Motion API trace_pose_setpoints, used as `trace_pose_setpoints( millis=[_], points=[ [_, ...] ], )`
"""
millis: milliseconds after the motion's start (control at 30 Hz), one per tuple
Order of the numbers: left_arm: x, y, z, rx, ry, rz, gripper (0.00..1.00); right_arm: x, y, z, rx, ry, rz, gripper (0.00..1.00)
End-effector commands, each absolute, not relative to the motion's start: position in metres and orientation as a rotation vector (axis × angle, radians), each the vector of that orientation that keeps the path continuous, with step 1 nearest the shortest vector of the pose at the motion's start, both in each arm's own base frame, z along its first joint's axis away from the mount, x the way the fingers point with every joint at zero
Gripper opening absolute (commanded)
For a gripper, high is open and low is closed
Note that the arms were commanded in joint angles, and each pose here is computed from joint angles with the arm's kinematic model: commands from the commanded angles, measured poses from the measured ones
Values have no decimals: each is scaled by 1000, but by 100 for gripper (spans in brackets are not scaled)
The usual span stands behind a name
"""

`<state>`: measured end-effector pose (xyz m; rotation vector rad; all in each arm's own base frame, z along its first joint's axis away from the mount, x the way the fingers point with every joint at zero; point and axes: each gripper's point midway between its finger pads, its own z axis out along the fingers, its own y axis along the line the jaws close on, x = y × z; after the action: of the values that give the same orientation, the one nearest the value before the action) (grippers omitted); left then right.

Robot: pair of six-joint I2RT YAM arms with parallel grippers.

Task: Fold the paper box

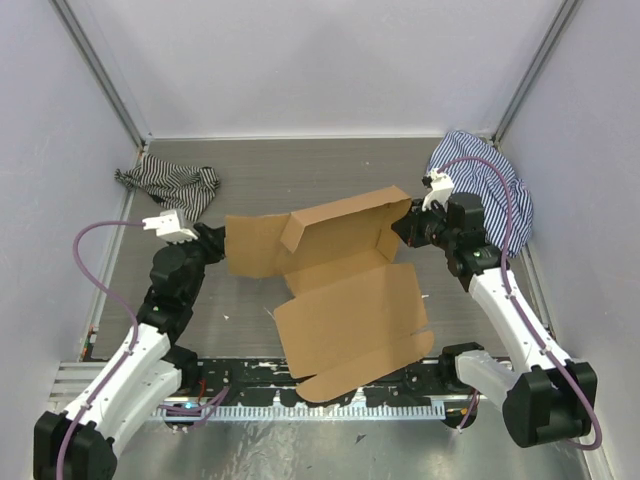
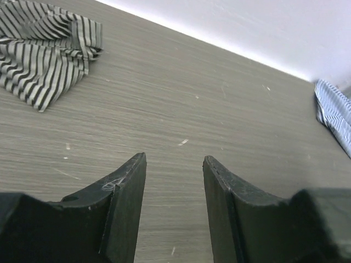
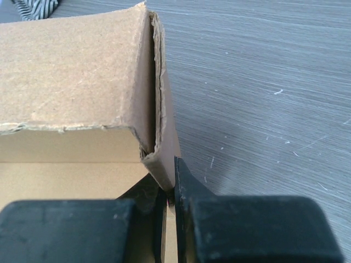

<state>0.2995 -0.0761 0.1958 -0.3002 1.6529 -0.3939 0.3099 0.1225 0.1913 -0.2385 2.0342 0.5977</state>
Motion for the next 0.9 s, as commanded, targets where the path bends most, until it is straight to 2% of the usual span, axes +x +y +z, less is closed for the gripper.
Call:
trace_pose_setpoints(
  millis=[0,400,867],
  points=[
    [301,-110,233,-136,1551,-563,52,304,136,235,-325,1914,678,1],
    [256,-141,253,15,1496,-809,51,322,125,215,-252,1993,599,1],
    [243,-178,221,49,1629,-1036,49,343,115,181,-120,2048,452,1]
  ],
)
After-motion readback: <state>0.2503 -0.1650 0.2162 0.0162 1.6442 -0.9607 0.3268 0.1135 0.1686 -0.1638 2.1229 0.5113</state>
